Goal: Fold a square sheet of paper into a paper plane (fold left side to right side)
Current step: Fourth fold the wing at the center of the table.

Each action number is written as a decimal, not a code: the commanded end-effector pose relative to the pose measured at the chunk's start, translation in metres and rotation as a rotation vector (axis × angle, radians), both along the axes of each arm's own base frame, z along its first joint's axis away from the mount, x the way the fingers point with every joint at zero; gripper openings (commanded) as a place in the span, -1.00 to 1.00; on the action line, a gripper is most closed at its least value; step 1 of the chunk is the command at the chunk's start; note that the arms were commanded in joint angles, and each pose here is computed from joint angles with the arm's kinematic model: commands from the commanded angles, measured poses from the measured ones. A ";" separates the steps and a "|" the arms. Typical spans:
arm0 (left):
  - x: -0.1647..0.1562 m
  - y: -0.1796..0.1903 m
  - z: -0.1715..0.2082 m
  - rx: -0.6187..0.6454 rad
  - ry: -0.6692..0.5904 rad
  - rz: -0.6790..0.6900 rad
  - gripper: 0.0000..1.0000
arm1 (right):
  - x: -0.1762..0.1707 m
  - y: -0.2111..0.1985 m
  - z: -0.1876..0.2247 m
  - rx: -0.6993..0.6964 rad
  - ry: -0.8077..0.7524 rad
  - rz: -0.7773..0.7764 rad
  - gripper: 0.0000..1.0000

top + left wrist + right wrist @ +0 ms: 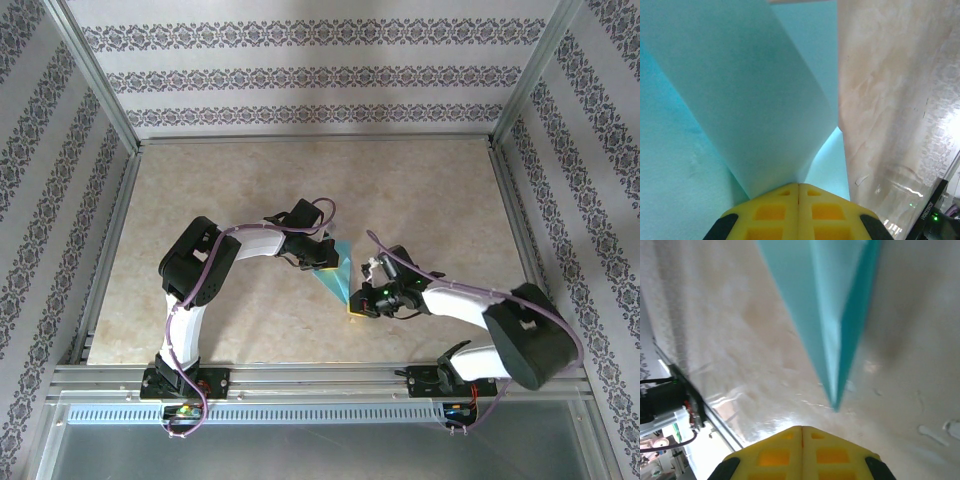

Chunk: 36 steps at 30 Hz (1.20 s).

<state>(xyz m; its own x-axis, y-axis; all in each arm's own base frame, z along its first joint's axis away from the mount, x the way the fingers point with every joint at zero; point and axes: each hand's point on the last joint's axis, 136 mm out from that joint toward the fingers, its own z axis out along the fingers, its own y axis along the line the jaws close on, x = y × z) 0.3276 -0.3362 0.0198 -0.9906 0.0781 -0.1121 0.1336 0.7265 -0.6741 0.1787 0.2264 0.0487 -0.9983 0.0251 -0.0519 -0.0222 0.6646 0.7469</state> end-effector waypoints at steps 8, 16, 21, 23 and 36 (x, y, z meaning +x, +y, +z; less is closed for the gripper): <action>-0.006 0.027 -0.033 0.127 0.053 0.055 -0.98 | 0.049 0.020 0.018 0.009 -0.092 -0.032 -1.00; -0.007 0.024 -0.032 0.126 0.053 0.050 -0.98 | 0.066 0.023 -0.011 -0.082 -0.063 -0.062 -1.00; -0.006 0.024 -0.031 0.125 0.049 0.047 -0.98 | 0.058 0.011 -0.033 -0.158 -0.019 -0.067 -1.00; -0.007 0.024 -0.031 0.129 0.050 0.047 -0.98 | 0.053 0.006 -0.040 -0.187 -0.001 -0.062 -1.00; 0.005 0.021 -0.007 0.099 -0.028 0.034 -0.95 | 0.027 -0.023 -0.073 -0.341 0.085 -0.038 -1.00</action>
